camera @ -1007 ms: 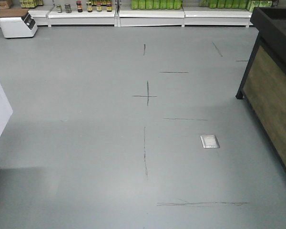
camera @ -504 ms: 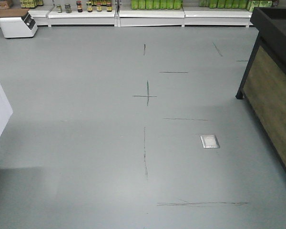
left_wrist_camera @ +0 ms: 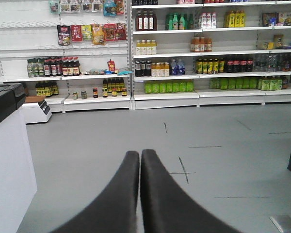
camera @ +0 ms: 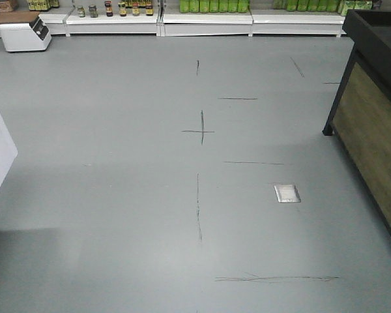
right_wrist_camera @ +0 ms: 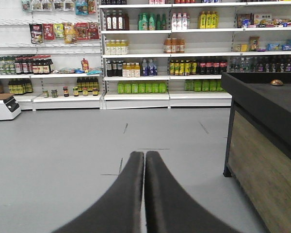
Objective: Pick three apples into basket with both arms
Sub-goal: 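Drive the base forward across the floor toward the fruit tables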
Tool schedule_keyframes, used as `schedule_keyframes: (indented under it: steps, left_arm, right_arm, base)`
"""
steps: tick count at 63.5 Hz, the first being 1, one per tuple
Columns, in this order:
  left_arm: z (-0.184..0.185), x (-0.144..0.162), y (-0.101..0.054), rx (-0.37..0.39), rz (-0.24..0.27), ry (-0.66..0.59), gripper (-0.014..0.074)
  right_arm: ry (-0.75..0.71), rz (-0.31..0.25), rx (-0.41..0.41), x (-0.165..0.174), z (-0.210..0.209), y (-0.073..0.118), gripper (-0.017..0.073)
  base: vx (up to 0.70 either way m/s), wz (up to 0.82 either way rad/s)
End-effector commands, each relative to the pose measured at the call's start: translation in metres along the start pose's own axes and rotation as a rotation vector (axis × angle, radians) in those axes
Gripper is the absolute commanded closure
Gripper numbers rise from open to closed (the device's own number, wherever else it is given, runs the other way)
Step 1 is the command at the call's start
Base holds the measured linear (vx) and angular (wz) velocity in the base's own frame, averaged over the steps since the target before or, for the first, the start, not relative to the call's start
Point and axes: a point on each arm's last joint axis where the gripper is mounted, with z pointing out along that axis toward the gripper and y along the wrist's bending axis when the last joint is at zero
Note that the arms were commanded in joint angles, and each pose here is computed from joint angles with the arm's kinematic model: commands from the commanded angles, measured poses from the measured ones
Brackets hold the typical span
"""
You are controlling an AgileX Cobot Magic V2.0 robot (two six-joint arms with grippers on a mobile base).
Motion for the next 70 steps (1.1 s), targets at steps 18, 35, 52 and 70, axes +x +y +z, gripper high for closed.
schedule_keyframes:
  steps: [18,35,52,70]
  left_arm:
    - [-0.0005,-0.0002,-0.0006,0.010,-0.010,-0.070,0.0600]
    - [-0.0005,-0.0002,-0.0006,0.010,-0.010,-0.070,0.0600]
    - [-0.0005,-0.0002,-0.0006,0.010,-0.010,-0.070,0.0600]
    - [-0.0005,-0.0002,-0.0006,0.010,-0.010,-0.070,0.0600]
  right_arm:
    - [-0.071,-0.009,-0.002,-0.0026,-0.0006,0.0002,0.0568]
    - [-0.070,-0.009,-0.002,-0.0025,-0.0005,0.0002,0.0568]
    - [-0.070,-0.009,-0.002,-0.0025,-0.0005,0.0002,0.0568]
    - [-0.070,-0.009,-0.002,-0.0025,-0.0005,0.0002,0.0568]
  base:
    - [0.01,0.01]
    - [0.03,-0.02]
    - [0.06,-0.04]
    - [0.06,-0.08]
